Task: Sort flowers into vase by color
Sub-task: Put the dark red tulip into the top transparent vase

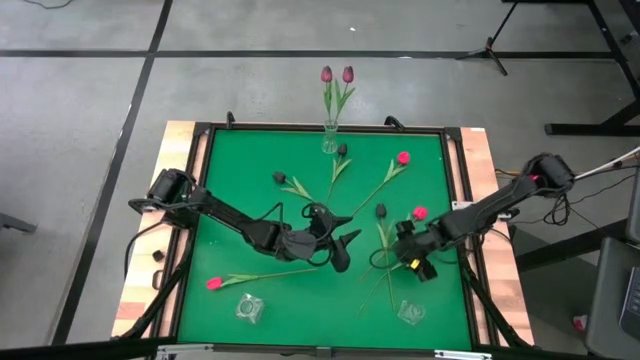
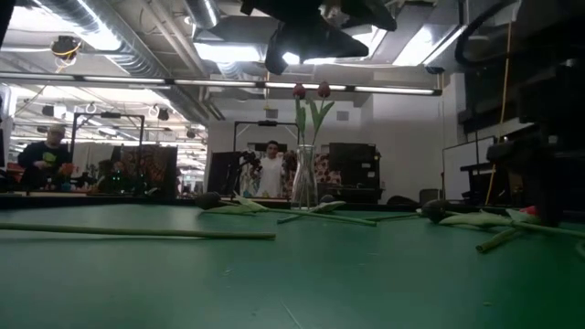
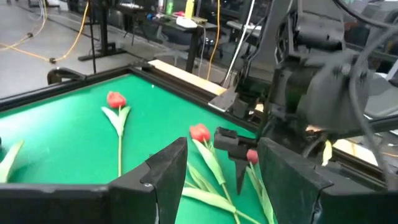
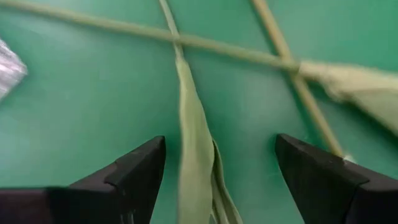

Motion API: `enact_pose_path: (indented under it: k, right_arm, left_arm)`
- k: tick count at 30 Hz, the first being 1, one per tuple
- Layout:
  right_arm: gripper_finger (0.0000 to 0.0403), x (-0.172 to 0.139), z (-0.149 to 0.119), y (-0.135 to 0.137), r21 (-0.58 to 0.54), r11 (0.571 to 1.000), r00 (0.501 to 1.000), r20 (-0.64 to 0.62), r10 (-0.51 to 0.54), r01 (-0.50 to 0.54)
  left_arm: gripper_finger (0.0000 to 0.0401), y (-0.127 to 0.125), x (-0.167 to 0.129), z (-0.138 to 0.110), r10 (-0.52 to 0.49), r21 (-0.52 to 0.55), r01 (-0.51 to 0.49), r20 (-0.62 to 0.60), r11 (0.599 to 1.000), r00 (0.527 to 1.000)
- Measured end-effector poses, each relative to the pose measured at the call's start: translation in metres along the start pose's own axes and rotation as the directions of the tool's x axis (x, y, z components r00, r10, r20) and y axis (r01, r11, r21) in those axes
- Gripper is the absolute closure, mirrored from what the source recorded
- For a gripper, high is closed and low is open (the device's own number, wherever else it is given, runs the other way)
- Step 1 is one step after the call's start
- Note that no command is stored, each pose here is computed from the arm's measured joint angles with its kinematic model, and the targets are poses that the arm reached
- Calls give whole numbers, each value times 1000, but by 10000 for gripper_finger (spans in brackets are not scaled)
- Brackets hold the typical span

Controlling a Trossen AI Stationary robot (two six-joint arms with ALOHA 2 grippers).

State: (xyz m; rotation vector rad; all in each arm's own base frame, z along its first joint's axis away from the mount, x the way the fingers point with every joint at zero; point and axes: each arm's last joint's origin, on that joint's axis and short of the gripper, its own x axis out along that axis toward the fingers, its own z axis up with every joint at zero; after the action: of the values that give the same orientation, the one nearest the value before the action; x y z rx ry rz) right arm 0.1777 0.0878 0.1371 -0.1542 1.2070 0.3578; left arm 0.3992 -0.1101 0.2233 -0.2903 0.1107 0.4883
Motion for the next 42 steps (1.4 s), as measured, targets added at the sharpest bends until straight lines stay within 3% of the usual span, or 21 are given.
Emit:
enact_pose_path:
  k: [6, 9, 27, 35, 42]
  right_arm:
    - [101, 13, -2, -2, 7, 998, 994, -86, -62, 62]
    - [122, 12, -3, -3, 14, 997, 993, -92, -69, 71]
    - [385, 8, 2, -3, 7, 996, 990, -111, -90, 91]
    - [380, -13, 21, -2, -41, 985, 971, -162, -173, 169]
    - [390, -40, 32, -4, -109, 950, 917, -250, -310, 291]
  left_arm:
    - [209, 0, 0, 0, 1, -8, -1, -1, 1000, 1000]
    - [209, 0, 0, 0, 2, -7, -2, -3, 1000, 1000]
    - [209, 1, 0, -1, 4, -5, -4, -6, 1000, 1000]
    - [209, 1, 0, -1, 4, -5, -4, -6, 1000, 1000]
    - [209, 1, 0, -1, 4, -5, -4, -6, 1000, 1000]
